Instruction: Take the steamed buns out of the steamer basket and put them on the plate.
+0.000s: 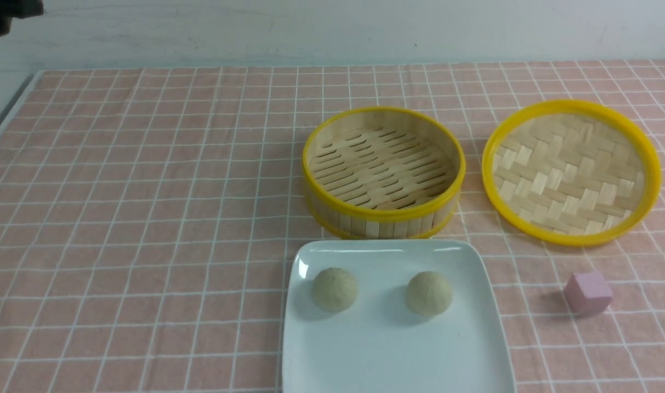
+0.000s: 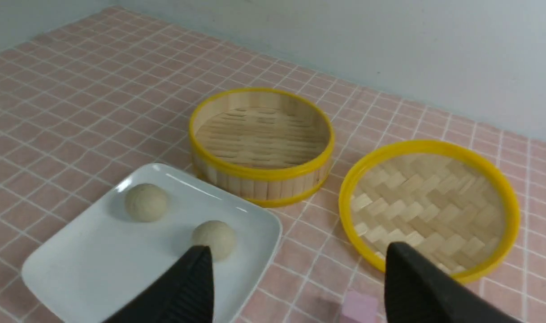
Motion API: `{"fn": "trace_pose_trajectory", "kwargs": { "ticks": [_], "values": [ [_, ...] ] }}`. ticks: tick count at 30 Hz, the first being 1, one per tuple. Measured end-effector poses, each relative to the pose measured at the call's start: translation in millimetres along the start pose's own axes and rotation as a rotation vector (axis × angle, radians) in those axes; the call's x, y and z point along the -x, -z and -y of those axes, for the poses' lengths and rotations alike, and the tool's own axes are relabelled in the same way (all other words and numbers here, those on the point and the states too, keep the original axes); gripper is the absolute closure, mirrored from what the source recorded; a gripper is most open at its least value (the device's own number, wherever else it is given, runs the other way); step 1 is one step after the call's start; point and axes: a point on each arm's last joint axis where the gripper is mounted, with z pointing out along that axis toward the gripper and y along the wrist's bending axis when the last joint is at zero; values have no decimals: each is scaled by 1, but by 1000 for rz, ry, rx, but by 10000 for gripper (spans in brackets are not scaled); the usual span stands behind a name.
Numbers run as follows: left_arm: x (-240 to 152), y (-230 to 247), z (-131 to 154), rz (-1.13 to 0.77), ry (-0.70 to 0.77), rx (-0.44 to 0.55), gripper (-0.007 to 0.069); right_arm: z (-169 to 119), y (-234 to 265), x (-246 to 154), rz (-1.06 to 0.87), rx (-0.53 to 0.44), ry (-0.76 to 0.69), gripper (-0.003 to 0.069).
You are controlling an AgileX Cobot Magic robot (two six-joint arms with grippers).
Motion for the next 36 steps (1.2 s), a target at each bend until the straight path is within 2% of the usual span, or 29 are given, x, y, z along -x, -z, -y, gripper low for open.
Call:
{"fn": "trace_pose_trajectory", "kwargs": {
  "ticks": [7,15,31,36],
  "values": [
    [0,0,0,0,1,-1,106,1,-24,-50,224,-26,-24,155],
    [0,0,0,-1,5,-3,147,3,-53,-94,152,-40,-31,214],
    [1,0,1,12,4,-7,160,3,-54,-96,155,-46,-23,441],
    [1,0,1,12,4,-7,160,4,-54,-96,154,-47,-22,452]
  ]
}}
